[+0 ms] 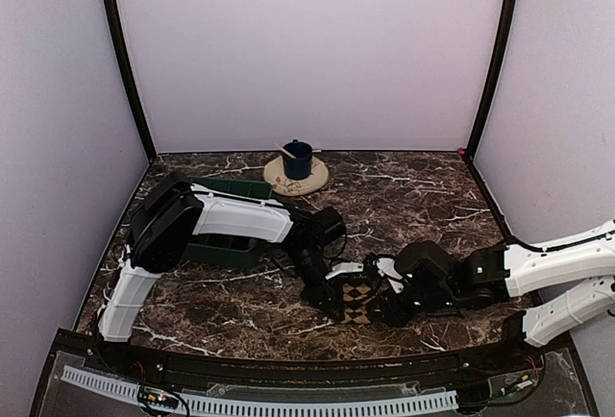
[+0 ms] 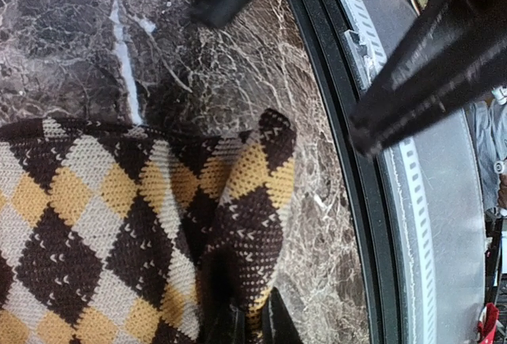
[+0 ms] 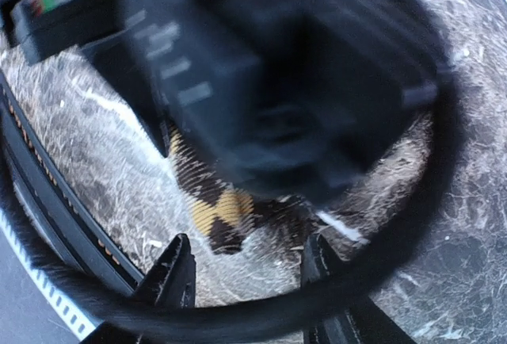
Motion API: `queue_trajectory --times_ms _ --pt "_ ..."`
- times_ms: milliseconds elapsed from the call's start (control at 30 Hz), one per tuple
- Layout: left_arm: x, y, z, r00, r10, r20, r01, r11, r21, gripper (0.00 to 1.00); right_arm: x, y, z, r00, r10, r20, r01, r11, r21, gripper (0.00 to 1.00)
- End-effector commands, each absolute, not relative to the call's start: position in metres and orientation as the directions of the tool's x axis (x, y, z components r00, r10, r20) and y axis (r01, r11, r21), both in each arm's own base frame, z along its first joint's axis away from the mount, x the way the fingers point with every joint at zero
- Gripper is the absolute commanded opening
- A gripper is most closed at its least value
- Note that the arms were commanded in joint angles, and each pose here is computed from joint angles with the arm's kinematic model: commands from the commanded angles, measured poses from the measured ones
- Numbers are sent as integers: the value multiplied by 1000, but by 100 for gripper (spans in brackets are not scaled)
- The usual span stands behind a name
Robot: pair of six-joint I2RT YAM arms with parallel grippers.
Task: Roll the socks
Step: Roll the sock at the center of the board.
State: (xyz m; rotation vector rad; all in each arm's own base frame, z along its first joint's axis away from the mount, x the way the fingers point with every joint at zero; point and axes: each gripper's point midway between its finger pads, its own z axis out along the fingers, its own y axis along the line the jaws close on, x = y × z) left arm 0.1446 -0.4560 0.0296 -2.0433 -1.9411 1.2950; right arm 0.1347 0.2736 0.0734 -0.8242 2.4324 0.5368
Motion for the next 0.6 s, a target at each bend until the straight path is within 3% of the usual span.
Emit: queue_trajectory --times_ms 0,567 --pt "139 -442 7 -152 890 -429 786 -154 -599 0 132 285 79 -611 -490 -622 -698 704 130 42" --pt "142 -440 5 -181 891 -415 758 -142 -637 0 120 316 64 -382 -732 -564 -849 519 -100 46"
